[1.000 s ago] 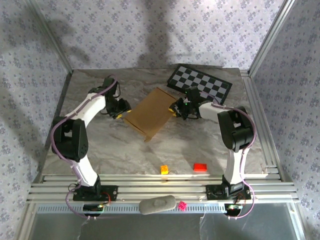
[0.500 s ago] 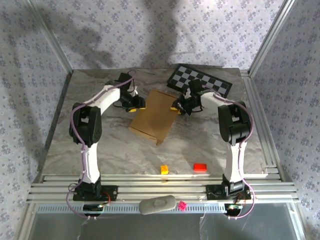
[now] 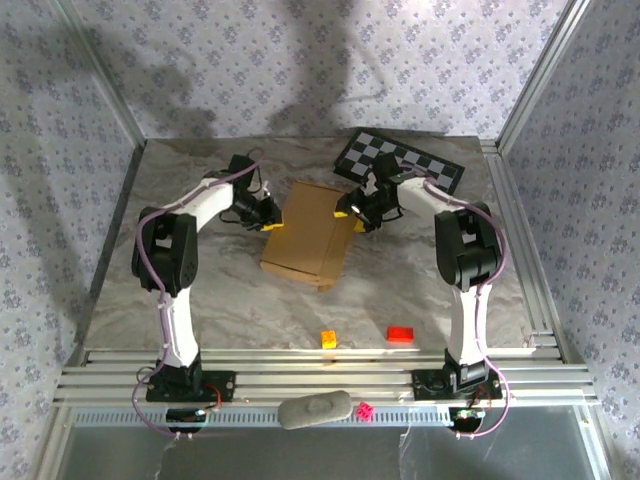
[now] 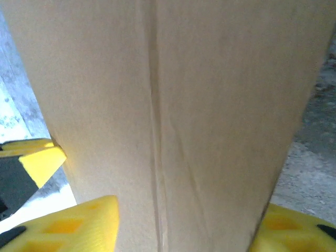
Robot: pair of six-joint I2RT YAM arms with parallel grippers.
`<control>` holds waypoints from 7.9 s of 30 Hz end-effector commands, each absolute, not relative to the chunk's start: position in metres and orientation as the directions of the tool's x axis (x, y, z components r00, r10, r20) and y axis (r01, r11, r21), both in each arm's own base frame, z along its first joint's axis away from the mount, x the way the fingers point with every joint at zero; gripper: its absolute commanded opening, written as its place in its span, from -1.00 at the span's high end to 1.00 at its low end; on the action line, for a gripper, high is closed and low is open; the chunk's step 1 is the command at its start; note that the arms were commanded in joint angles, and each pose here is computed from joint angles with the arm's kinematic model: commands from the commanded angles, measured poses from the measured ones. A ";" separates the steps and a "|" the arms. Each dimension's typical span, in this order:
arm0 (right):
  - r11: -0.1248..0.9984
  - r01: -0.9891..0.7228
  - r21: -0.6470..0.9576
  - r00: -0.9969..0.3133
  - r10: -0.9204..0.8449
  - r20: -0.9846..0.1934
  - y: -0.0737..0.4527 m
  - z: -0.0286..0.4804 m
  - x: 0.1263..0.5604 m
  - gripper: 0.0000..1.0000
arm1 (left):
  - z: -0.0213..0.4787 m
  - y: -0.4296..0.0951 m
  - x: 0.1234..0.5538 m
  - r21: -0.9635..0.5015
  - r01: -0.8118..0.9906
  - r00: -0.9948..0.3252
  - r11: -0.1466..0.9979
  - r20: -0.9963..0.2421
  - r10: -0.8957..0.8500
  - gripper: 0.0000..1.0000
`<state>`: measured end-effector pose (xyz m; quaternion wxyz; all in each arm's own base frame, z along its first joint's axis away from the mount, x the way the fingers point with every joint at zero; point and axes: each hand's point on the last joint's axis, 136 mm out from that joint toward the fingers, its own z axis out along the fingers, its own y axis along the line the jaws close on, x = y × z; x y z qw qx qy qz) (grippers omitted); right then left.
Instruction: Fold the paper box
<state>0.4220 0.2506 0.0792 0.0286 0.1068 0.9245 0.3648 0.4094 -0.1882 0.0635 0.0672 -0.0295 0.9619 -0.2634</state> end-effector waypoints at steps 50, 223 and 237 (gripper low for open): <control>0.473 0.081 0.877 -0.996 0.079 0.049 0.332 0.097 0.406 -0.99 | -0.017 -0.088 0.356 -0.389 -0.279 -0.960 0.878 0.119 -0.252 0.86; 0.496 -0.867 0.040 -0.309 -0.474 -0.825 0.191 0.216 0.521 0.47 | 0.193 -0.243 0.352 0.314 0.753 -0.257 0.578 -0.669 0.698 -0.04; 0.556 -0.830 0.044 -0.385 -0.514 -0.766 0.194 0.215 0.504 1.00 | 0.195 -0.238 0.355 0.303 0.720 -0.290 0.624 -0.686 0.668 -0.17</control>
